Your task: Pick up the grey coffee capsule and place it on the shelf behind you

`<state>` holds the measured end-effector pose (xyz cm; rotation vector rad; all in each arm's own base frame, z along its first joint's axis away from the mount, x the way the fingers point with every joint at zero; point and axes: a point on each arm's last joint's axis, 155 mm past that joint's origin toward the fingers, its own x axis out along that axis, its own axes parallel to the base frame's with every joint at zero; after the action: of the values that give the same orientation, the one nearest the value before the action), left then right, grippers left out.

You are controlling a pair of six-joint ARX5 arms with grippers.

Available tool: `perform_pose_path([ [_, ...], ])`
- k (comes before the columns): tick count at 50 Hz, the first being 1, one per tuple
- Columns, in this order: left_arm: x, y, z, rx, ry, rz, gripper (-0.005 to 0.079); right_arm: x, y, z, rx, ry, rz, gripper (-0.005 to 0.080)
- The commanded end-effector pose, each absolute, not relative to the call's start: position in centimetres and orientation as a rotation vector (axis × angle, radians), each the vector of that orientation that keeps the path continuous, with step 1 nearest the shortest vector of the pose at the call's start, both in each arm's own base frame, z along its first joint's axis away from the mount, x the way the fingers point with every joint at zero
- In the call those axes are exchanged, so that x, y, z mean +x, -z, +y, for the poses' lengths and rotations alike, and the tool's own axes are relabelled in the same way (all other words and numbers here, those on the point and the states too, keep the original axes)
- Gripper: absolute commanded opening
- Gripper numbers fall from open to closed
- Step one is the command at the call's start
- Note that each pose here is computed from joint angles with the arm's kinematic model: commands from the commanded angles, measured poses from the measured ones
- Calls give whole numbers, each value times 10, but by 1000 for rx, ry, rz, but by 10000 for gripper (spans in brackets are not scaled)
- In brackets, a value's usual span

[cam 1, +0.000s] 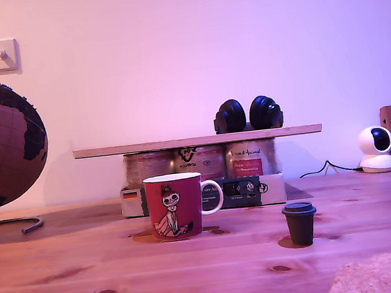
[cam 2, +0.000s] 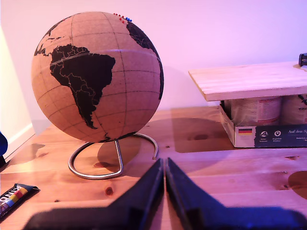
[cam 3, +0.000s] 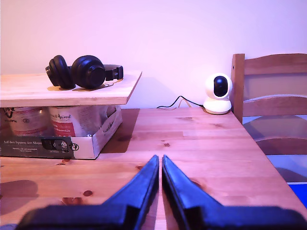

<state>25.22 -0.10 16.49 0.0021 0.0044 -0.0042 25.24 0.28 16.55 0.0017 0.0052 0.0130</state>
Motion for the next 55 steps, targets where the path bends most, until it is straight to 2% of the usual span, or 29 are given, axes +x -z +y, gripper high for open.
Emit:
perform_pose_path([
  [1,252,-152,-22,-9,136,47,-19,249,-190,26,107,-130,-85,-12],
  [8,252,-153,-22,-9,136,43,-19,249,-192,26,107,-130,-92,-12],
  [17,252,-175,-23,-54,141,-28,-19,246,-210,28,124,-145,-145,-12],
  [21,250,-184,-26,-143,159,-40,-19,242,-220,36,173,-197,-154,-12],
  [30,237,-202,-63,-164,369,-49,-19,231,-230,64,186,-351,-114,-12],
  [36,226,-201,-89,-167,512,8,-19,225,-226,77,186,-424,-66,-12],
  [45,208,-170,-123,-146,714,157,-19,224,-205,87,199,-475,36,-12],
  [55,196,-150,-145,-139,832,258,-19,222,-185,102,220,-554,136,-12],
])
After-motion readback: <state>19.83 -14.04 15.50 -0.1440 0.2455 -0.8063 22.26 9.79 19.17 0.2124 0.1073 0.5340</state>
